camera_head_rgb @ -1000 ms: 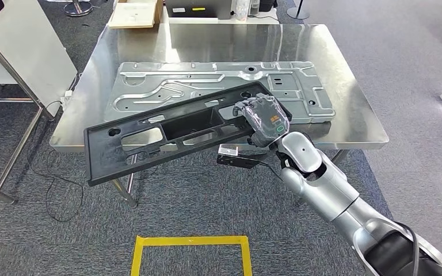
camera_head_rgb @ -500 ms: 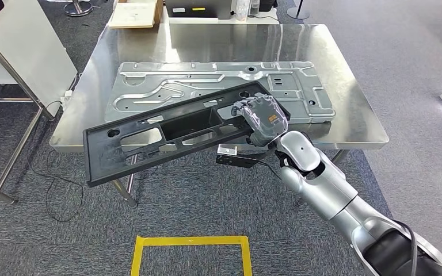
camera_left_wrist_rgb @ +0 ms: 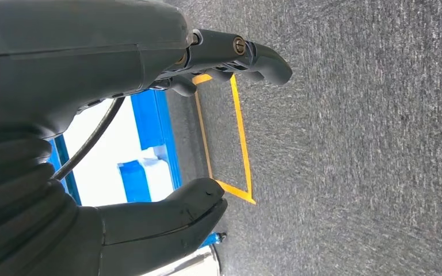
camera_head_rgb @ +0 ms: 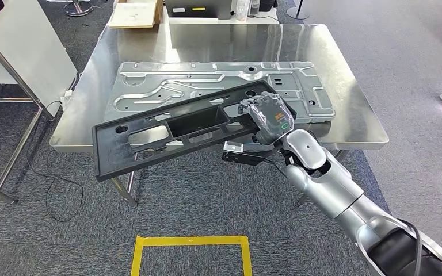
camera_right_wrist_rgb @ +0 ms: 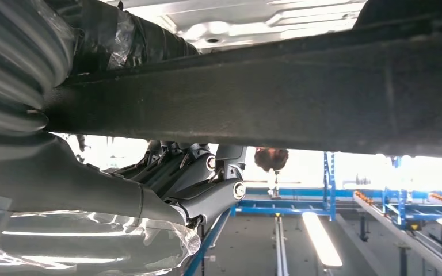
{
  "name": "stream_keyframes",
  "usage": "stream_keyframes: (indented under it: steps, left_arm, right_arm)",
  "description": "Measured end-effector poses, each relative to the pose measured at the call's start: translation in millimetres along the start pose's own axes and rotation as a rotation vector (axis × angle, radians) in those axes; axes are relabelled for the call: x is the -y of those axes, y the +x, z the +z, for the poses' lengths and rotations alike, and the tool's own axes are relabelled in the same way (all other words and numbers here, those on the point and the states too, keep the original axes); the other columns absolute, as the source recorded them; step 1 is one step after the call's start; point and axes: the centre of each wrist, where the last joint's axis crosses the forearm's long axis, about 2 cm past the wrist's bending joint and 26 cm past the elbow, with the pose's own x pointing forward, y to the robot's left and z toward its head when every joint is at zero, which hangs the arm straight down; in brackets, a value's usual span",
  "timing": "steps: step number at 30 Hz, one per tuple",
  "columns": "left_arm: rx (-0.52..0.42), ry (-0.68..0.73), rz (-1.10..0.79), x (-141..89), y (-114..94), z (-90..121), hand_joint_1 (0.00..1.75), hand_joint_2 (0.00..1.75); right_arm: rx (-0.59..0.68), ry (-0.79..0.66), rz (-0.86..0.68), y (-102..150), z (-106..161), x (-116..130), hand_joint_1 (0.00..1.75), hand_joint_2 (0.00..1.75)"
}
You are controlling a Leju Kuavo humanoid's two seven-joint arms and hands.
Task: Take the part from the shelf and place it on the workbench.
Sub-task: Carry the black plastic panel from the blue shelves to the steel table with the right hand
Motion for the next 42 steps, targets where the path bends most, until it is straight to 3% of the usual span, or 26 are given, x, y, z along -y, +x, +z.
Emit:
stream_keyframes:
  steps: [8, 24, 29, 36, 42]
  left_arm:
    - [0.016, 0.003, -0.015, 12, 4, 1, 0.0, 1.75]
    - [0.031, -0.01, -0.048, 15, 6, 2, 0.0, 1.75]
    - [0.028, -0.014, -0.055, 13, 6, 1, 0.0, 1.75]
    - [0.013, -0.011, -0.053, 2, 3, 0, 0.0, 1.75]
    - [0.012, -0.007, -0.069, 2, 3, 0, 0.0, 1.75]
  right_arm:
    - [-0.041, 0.004, 0.032, -24, 10, 2, 1.75, 1.75]
    - [-0.037, 0.015, 0.042, -34, 15, 2, 1.75, 1.75]
    - [-0.036, 0.014, 0.043, -32, 14, 2, 1.75, 1.75]
    - [-0.034, 0.012, 0.031, -8, 6, -4, 1.75, 1.75]
    - [-0.043, 0.016, 0.011, -7, 6, -6, 1.75, 1.75]
